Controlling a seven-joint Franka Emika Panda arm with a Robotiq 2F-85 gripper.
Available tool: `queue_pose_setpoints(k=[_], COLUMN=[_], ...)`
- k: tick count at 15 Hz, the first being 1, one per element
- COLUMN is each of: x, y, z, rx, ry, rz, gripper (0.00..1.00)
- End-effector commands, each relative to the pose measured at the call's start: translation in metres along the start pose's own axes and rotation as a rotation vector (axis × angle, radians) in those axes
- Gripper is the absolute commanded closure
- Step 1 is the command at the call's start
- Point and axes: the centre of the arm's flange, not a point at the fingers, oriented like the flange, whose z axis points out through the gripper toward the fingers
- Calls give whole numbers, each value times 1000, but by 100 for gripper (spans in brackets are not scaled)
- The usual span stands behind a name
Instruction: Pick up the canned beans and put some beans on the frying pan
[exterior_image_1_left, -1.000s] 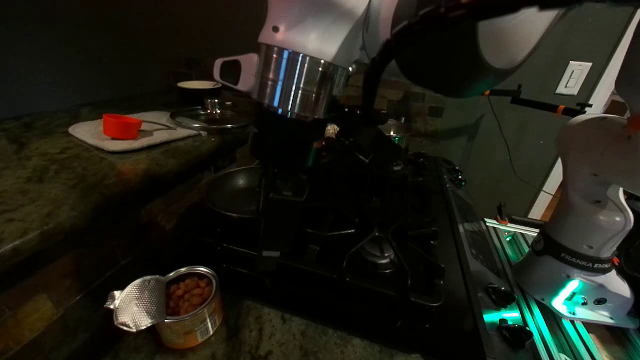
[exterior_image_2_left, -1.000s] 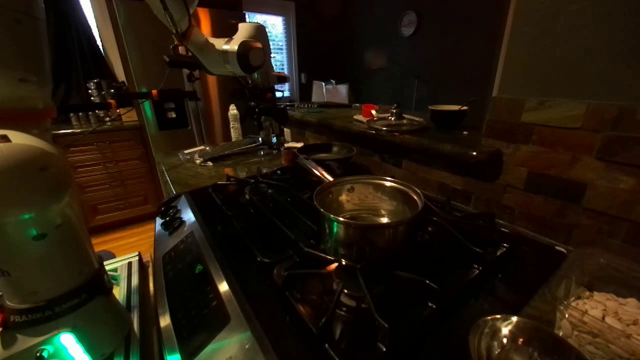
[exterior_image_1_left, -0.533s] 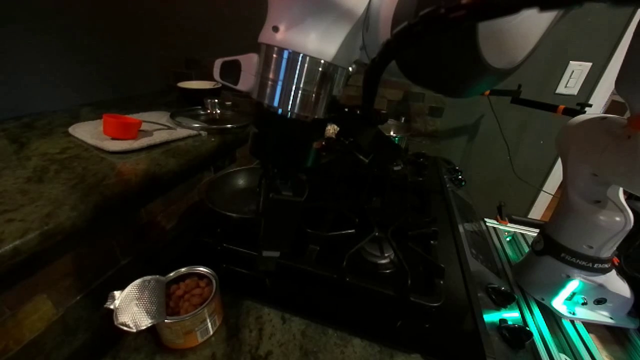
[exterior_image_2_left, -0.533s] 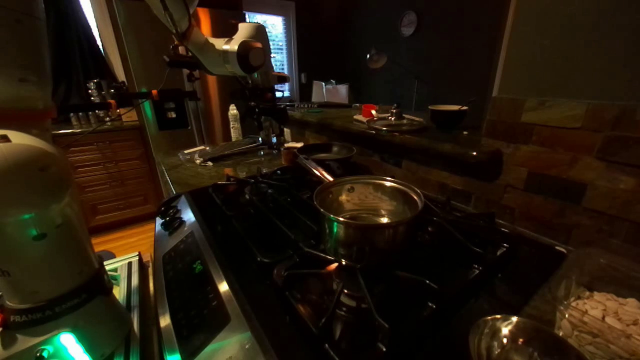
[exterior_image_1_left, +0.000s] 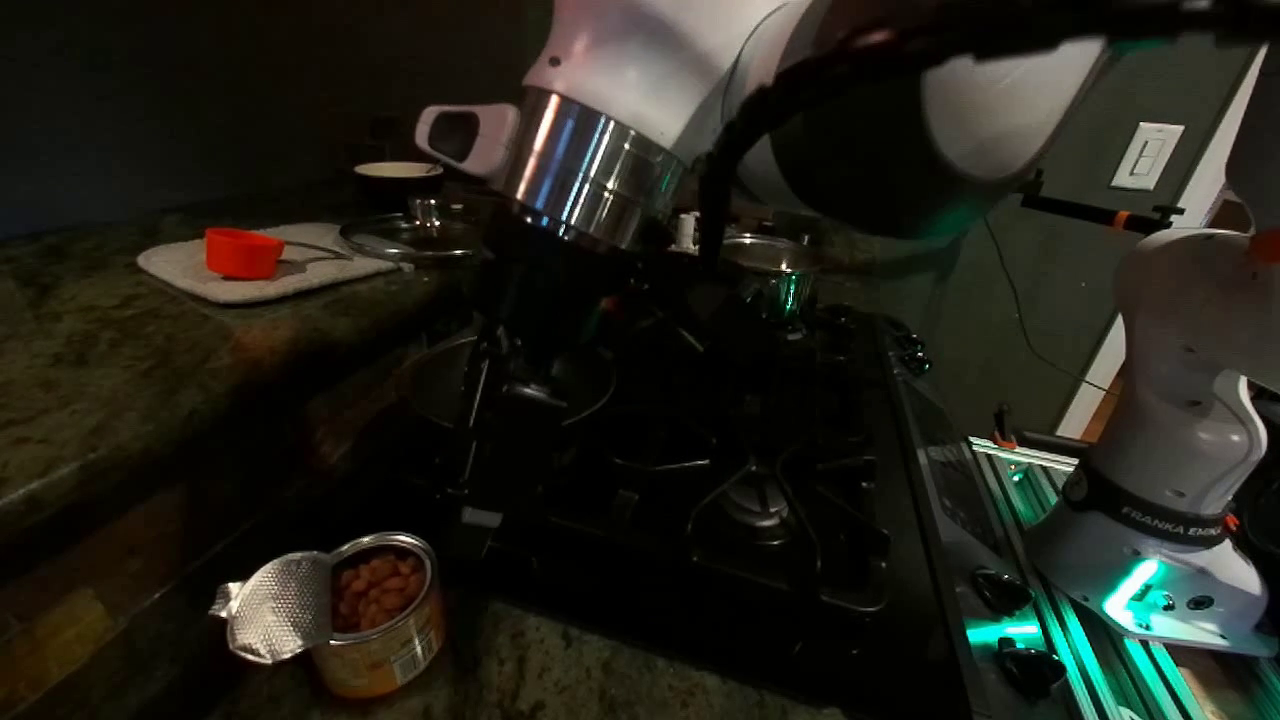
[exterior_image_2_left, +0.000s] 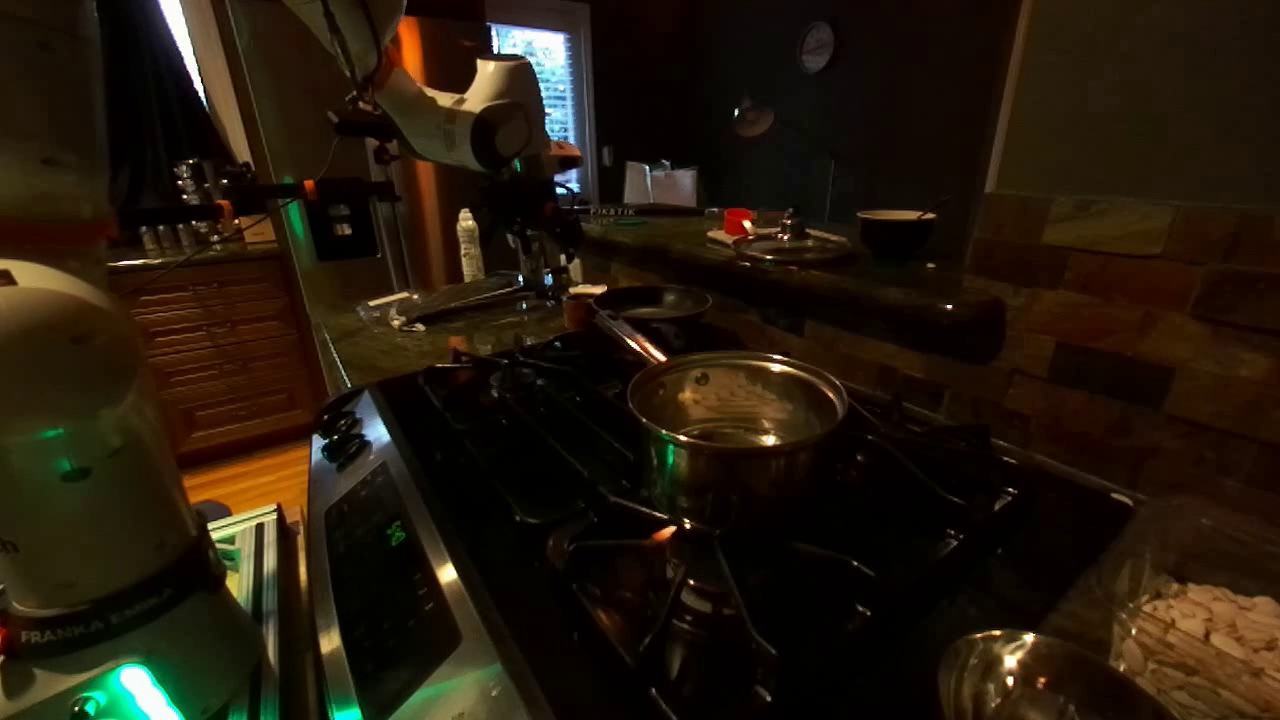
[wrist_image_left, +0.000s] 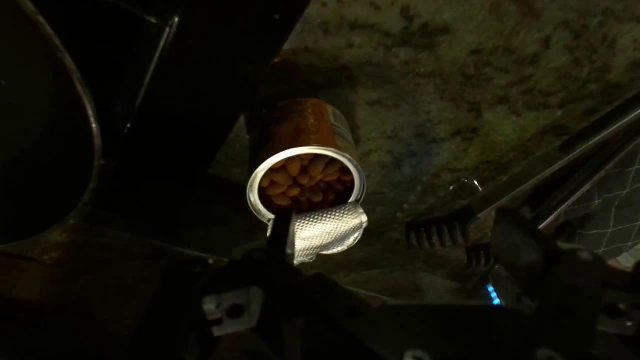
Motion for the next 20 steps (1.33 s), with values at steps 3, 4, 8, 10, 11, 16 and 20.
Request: queue_pose_setpoints(k=[3, 4, 8, 10, 11, 16, 20], x=[-48, -55, -75, -81, -83, -94, -92], y=[1, 1, 1, 2, 2, 10, 2], z=[41, 46, 60, 64, 65, 78, 89], rx=[35, 32, -17, -53, -78, -99, -82], ry=[72, 78, 117, 151, 165, 199, 203], rz=[-147, -174, -245, -260, -250, -247, -226], gripper=[0, 0, 0, 0, 0, 0, 0])
